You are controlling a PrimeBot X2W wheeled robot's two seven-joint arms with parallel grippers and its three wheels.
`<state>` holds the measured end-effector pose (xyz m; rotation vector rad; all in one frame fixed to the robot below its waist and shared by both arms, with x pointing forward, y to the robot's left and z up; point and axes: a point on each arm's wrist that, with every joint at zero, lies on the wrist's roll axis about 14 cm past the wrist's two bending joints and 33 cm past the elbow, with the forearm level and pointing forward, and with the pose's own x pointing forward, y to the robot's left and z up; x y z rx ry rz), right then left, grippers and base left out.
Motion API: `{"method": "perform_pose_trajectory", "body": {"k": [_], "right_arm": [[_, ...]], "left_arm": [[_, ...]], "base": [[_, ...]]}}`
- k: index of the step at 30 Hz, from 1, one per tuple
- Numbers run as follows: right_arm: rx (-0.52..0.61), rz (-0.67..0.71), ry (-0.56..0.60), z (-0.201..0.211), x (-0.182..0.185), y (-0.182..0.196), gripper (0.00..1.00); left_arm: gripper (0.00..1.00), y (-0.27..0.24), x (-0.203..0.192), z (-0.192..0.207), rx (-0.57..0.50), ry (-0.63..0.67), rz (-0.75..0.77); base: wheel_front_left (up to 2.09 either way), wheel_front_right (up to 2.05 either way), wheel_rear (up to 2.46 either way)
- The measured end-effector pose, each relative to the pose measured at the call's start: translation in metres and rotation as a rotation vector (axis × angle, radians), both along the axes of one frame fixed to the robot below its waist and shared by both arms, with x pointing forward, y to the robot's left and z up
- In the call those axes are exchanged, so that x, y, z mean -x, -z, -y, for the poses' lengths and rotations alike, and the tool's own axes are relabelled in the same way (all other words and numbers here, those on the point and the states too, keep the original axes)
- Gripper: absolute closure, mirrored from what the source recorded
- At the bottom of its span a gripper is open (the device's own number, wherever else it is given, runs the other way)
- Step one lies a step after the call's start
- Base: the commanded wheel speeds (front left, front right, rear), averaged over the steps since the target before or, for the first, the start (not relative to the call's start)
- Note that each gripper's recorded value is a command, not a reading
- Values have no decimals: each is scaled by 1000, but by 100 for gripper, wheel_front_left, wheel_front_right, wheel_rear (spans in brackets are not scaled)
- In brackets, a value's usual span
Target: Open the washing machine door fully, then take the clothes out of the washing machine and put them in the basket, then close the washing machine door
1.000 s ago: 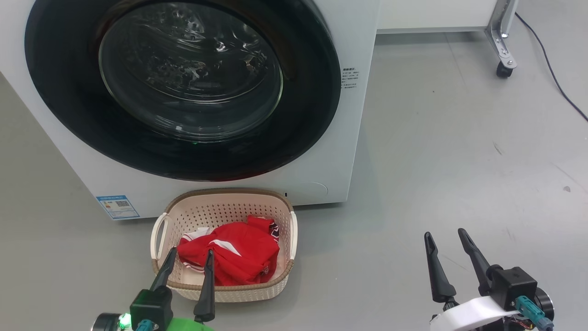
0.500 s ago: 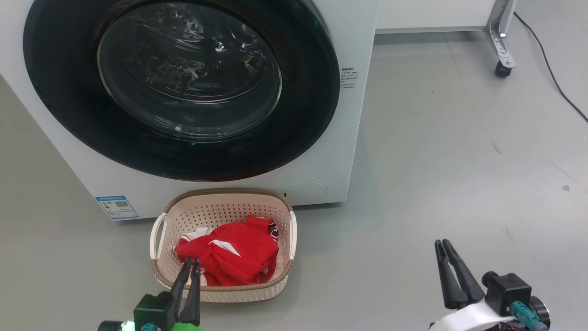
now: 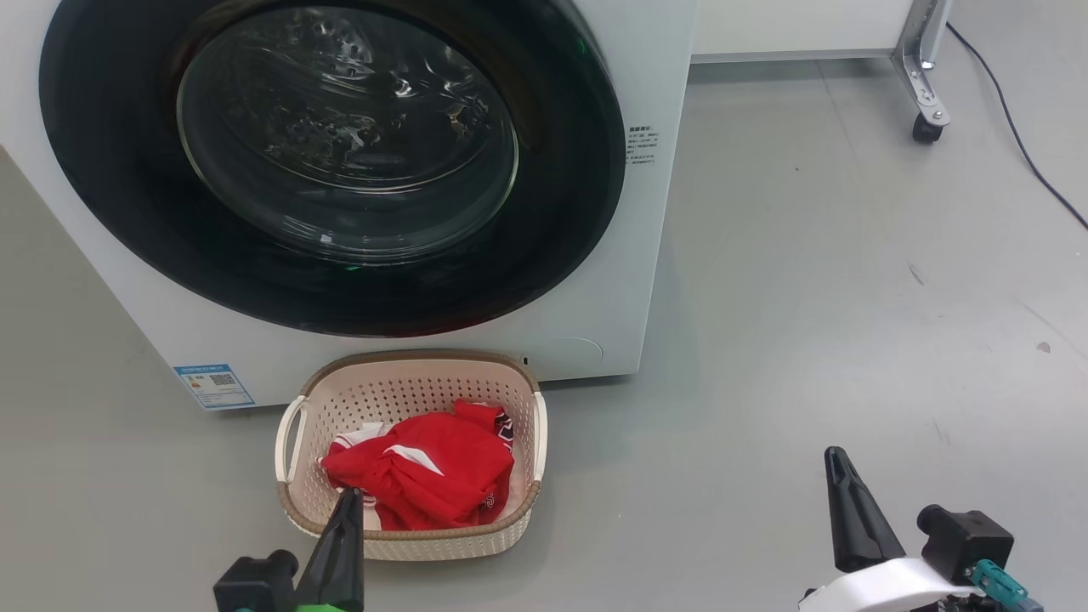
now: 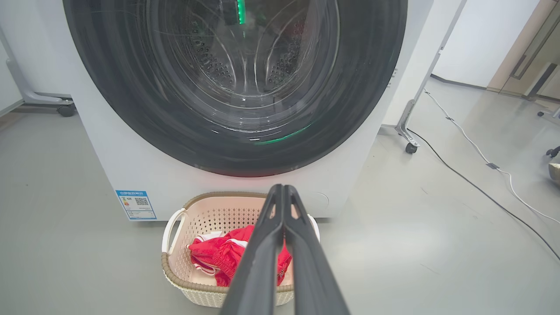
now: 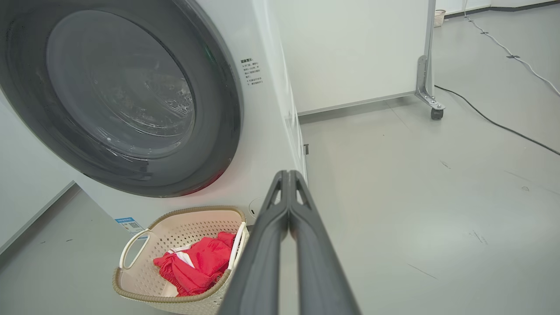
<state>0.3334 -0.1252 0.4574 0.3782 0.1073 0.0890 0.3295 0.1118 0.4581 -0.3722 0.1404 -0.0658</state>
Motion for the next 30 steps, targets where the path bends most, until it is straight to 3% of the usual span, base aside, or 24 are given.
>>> {"method": "perform_pose_trajectory", "body": {"k": [30], "right_arm": [[-395,-100,144,34,-9,6,100]], "left_arm": [[100,7,-9,-30,399,-123,-106]], "base": [[0,0,0]]}}
